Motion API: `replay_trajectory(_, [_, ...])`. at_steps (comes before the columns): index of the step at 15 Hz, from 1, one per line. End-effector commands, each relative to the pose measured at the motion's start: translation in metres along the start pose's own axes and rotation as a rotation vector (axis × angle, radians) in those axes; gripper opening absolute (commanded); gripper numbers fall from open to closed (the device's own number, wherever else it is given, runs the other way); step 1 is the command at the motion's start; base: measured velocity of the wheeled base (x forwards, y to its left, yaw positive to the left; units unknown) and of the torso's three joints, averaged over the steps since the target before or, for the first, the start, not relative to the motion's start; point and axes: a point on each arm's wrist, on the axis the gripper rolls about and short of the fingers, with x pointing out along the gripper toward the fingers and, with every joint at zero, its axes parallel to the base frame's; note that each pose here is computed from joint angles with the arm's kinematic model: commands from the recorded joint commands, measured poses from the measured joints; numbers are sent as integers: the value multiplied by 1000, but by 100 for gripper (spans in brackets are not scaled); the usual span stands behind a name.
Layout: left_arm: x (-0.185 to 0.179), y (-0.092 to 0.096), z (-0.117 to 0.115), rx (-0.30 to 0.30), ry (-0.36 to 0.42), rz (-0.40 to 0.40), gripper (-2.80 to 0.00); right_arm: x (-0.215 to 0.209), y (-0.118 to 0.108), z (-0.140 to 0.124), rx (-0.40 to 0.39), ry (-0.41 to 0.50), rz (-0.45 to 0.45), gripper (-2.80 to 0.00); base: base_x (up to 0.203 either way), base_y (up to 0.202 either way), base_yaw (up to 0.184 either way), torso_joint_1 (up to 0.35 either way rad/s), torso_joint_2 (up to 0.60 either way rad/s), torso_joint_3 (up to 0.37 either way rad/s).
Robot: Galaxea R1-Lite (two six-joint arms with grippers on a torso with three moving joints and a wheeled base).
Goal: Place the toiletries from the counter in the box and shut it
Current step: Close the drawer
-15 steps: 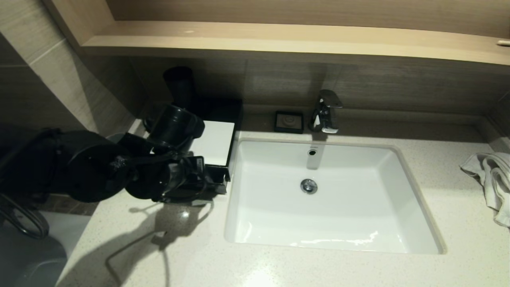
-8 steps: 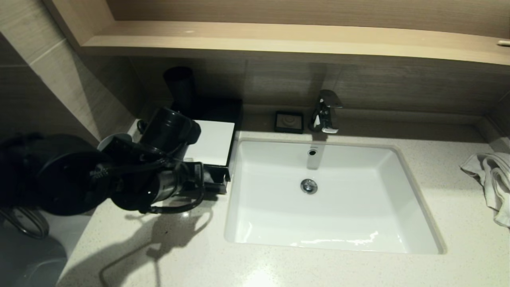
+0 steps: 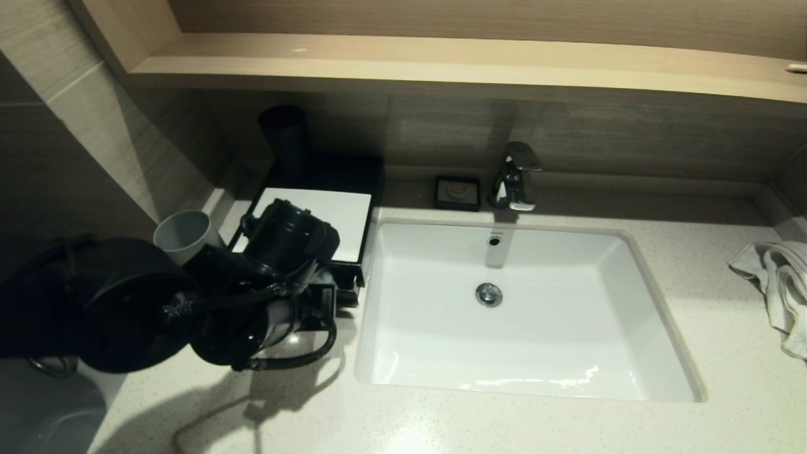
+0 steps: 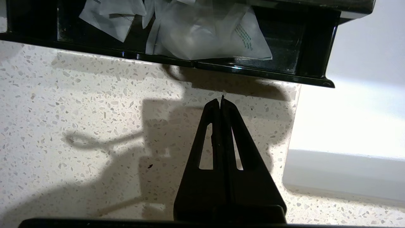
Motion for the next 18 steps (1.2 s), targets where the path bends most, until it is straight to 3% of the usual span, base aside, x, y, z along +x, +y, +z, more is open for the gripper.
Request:
replay_trajectory(1, [9, -3, -4, 12, 21, 15, -280, 0, 0, 0, 0, 0, 1, -280, 0, 0, 0, 0, 0, 0])
replay_trajectory(18, [29, -18, 15, -22, -19, 14, -280, 0, 0, 0, 0, 0, -2, -280, 0, 0, 0, 0, 0, 0])
